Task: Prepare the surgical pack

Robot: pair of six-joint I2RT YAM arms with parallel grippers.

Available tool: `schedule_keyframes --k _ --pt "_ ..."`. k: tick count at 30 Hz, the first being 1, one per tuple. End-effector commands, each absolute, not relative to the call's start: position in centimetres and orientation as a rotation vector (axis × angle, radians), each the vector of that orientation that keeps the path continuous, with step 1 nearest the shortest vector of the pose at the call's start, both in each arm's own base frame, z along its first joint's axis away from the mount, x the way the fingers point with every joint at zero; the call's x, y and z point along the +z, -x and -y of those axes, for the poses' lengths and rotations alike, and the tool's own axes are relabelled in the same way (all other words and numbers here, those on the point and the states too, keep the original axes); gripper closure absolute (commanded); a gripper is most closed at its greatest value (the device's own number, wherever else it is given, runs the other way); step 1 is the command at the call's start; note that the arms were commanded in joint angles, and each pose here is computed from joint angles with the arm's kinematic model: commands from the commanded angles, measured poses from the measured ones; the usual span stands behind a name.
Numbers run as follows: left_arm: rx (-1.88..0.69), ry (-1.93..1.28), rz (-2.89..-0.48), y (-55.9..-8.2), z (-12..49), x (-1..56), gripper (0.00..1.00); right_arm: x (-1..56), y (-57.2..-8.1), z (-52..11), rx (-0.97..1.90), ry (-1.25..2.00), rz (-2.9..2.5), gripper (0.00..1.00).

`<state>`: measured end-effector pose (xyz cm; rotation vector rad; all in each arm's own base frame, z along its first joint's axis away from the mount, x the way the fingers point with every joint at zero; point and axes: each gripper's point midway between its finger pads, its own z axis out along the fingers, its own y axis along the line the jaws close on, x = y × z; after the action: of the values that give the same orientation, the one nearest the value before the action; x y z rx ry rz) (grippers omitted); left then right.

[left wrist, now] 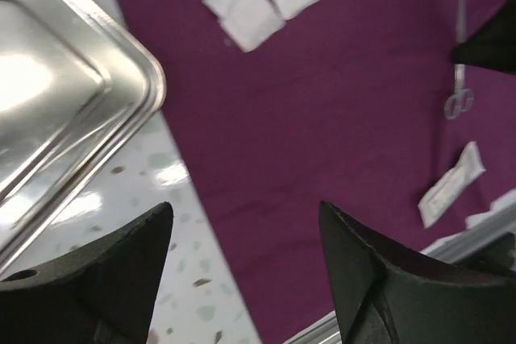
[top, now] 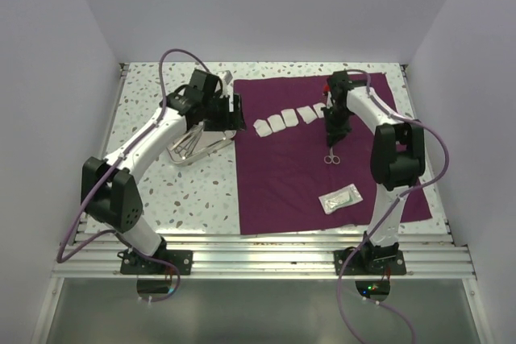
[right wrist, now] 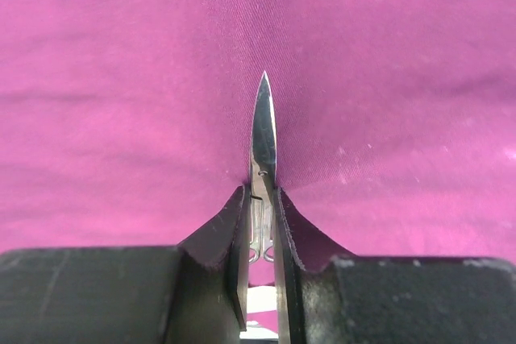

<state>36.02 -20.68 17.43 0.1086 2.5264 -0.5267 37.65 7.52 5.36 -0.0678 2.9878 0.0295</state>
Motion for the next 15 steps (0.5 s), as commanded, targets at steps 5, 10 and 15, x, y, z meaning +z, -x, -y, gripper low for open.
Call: schedule_keyframes --k 5,10,15 --pt "-1.128 -0.180 -2.261 -34.6 29.1 22.2 0.20 13.8 -37.9 -16.0 0.404 -0.105 -2.777 1.00" --pt "-1.149 -0.204 -2.336 -34.0 31.3 20.2 0.20 12.4 -37.3 -15.8 0.315 -0.049 -2.830 1.00" --pt "-1.103 -0.223 -2.409 -33.4 31.9 18.0 0.20 10.5 -37.3 -13.4 0.139 0.031 -2.837 1.00"
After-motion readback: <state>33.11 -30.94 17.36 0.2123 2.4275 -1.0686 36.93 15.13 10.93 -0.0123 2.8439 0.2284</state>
